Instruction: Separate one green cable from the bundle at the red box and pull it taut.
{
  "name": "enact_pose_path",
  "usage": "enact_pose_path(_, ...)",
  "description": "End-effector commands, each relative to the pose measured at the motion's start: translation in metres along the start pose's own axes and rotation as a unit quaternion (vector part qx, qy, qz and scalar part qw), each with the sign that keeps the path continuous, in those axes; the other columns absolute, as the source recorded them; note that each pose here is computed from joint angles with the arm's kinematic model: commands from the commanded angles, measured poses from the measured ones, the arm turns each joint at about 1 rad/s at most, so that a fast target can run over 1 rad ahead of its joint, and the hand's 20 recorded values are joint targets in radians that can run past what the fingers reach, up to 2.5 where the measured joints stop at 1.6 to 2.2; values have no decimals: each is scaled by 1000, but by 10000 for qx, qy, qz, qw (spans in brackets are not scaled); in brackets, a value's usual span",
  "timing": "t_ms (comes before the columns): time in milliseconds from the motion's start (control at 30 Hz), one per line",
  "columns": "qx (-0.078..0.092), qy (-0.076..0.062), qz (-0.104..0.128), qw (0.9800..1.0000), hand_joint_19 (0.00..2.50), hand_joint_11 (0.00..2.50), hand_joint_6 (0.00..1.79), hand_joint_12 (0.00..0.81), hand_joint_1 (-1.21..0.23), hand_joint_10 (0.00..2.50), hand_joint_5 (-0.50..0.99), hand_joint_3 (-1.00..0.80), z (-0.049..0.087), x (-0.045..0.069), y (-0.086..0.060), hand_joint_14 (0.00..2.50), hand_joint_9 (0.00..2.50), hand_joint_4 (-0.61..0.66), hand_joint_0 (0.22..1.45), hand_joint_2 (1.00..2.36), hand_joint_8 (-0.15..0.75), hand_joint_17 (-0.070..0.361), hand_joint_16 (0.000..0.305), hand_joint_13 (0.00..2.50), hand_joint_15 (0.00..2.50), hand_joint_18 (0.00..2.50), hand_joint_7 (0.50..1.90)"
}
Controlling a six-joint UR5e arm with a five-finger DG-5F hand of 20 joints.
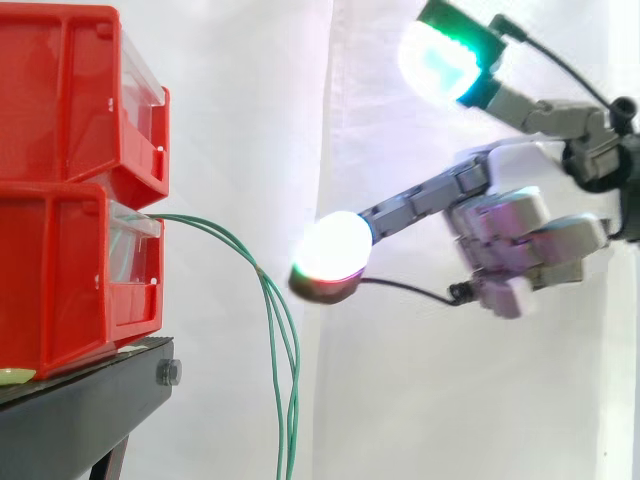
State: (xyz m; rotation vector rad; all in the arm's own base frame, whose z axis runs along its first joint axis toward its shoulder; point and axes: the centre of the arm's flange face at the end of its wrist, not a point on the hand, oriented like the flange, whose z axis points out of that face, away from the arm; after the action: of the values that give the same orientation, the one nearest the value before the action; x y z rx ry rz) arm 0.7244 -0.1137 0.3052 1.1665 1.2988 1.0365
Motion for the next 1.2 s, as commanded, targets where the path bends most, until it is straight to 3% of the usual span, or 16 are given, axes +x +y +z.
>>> enact_pose_path(0,-1,142,275,9995,0,364,502,377,-365,15,-203,-500,31,5,-27,18,1560,365,324,1000,330,180,80,1710,459,2424,687)
enact_pose_path(133,-8,64,281,9996,0,359,502,375,-368,15,-202,-500,32,9,-26,17,1558,359,324,1000,325,179,80,1695,474,2408,685)
enact_pose_path(400,-54,58,222,9997,0,377,502,374,-369,15,-200,-500,33,12,-25,17,1560,353,326,1000,323,180,80,1695,474,2397,688)
enact_pose_path(600,-47,58,139,9999,0,368,502,385,-380,17,-199,-500,34,25,-24,17,1563,348,325,1000,319,180,80,1700,466,2396,690)
enact_pose_path(767,-62,-14,124,9999,0,367,502,384,-384,15,-197,-500,37,47,-20,16,1552,340,325,1000,322,181,80,1687,461,2381,690)
enact_pose_path(900,-64,-60,129,9999,0,373,502,384,-387,17,-196,-500,37,57,-19,17,1548,339,325,1000,320,180,80,1686,460,2372,690)
enact_pose_path(1167,-111,-59,157,9998,0,383,502,382,-398,16,-193,-500,38,65,-17,16,1545,334,329,1000,322,180,80,1676,461,2350,692)
